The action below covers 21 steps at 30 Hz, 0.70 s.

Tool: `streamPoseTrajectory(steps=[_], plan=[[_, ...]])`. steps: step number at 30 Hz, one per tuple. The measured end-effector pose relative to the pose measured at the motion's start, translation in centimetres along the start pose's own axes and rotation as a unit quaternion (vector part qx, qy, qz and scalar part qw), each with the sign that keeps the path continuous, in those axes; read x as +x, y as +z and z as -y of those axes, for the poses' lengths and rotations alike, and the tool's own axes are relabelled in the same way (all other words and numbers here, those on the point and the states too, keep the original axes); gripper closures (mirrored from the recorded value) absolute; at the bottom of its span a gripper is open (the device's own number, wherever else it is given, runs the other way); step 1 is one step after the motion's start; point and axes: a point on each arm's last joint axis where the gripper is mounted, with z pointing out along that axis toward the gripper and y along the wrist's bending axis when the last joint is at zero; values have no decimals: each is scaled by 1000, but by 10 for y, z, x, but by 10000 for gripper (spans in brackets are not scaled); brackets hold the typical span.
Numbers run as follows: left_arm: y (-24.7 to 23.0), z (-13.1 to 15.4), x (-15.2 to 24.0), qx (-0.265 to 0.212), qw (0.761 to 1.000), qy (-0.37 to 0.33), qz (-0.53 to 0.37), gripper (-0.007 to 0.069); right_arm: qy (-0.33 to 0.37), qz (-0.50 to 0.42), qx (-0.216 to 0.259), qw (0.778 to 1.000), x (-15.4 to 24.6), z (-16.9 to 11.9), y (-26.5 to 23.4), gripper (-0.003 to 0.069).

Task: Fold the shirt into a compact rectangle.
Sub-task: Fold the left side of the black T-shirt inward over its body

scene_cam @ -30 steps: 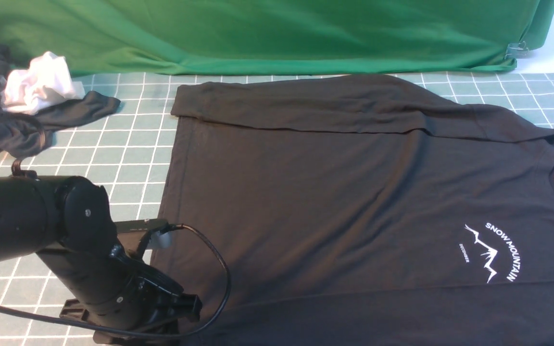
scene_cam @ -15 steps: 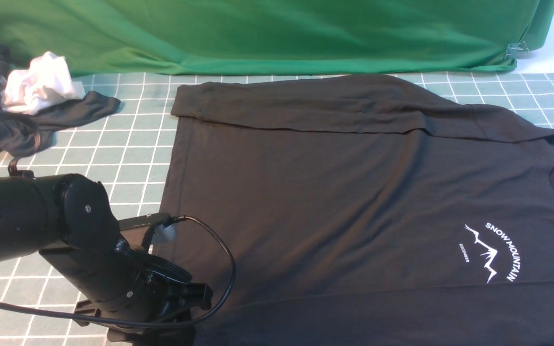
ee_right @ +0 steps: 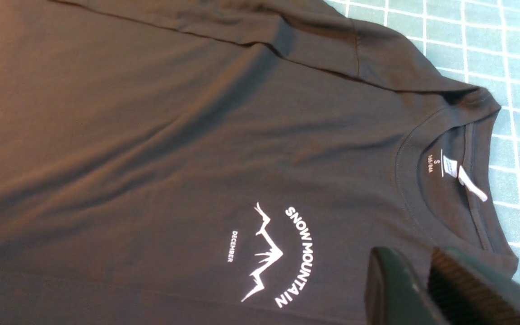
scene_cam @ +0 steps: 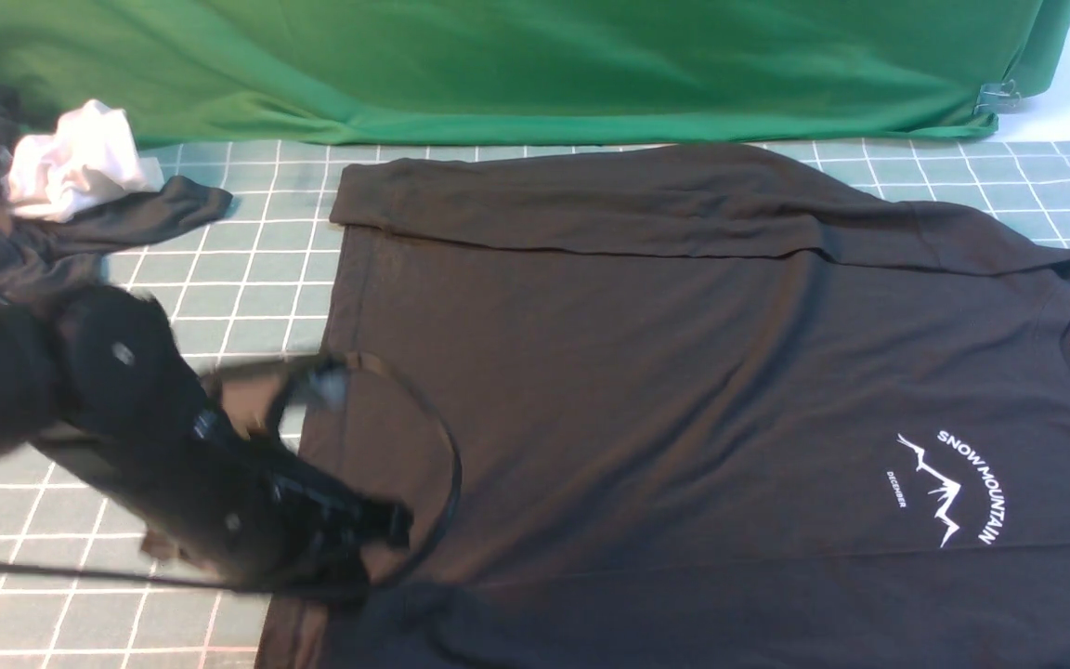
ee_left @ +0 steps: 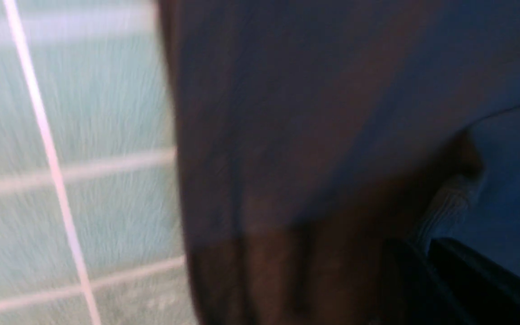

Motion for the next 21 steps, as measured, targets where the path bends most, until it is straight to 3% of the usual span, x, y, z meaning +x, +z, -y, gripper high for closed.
streamPoseTrajectory(steps=[10, 21], plan=[[-63, 27, -67, 5, 982, 18, 186, 613, 0, 0, 0, 1000, 0, 0, 0, 515], [-1, -10, -149, -39, 980, -55, 186, 612, 0, 0, 0, 1000, 0, 0, 0, 505]])
